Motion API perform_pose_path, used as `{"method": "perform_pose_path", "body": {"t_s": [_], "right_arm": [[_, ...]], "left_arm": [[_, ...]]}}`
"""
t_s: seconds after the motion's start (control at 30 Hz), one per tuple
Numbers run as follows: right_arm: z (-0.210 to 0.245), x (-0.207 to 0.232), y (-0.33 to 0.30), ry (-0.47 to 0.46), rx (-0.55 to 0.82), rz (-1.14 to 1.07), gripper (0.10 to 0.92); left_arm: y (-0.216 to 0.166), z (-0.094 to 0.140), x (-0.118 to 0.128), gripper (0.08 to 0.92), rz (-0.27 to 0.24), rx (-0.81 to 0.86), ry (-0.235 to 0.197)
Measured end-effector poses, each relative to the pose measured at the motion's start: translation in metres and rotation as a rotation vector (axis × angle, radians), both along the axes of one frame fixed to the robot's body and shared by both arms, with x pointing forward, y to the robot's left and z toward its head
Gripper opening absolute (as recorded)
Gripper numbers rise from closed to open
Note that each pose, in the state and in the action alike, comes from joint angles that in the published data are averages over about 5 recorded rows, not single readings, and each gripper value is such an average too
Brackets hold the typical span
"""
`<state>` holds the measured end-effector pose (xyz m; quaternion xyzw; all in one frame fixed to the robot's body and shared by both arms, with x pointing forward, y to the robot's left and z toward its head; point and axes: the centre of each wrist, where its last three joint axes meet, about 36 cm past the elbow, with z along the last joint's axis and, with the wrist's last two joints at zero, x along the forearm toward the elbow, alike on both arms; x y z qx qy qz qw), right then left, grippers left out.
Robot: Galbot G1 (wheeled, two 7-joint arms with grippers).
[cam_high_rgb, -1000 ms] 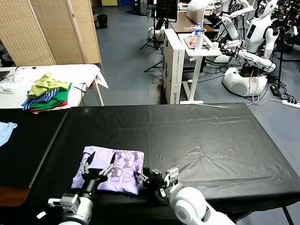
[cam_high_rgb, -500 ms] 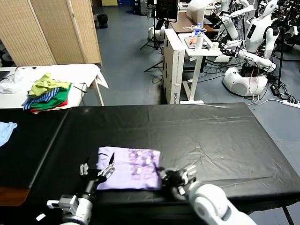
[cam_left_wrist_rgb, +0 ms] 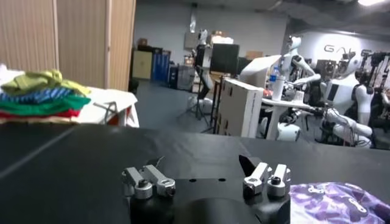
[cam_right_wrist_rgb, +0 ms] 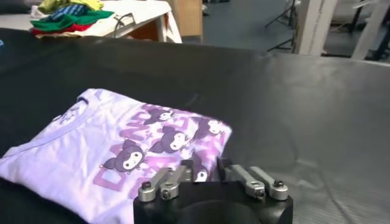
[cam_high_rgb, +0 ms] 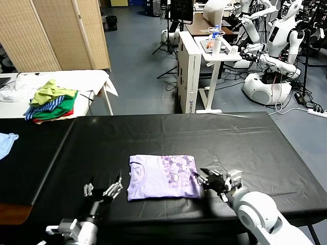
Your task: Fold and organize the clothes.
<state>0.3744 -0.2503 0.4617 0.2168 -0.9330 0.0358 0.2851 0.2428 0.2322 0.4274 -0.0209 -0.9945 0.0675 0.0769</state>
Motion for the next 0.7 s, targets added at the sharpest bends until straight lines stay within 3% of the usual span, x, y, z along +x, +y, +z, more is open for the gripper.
{"method": "perform_pose_path", "body": {"t_s": [0.1,0.2,0.4,0.7], "right_arm": [[0.003,-0.005,-0.004,-0.012,-0.002,-0.011,0.746],[0.006,-0.010,-0.009,-0.045,0.015,-0.022,0.872],[0.014,-0.025,-0.020,-0.139,0.057,-0.053,0.906],[0.012,-0.064,-0.042,-0.259,0.041,-0.096,0.907]], "left_arm": [[0.004,-0.004,-0.004,0.907,0.014,0.006,-0.008],[0.005,-0.004,-0.009,0.907,0.035,0.008,0.008],[0.004,0.004,-0.019,0.907,0.038,0.034,0.058],[0.008,0.015,-0.033,0.907,0.039,0.049,0.065]]}}
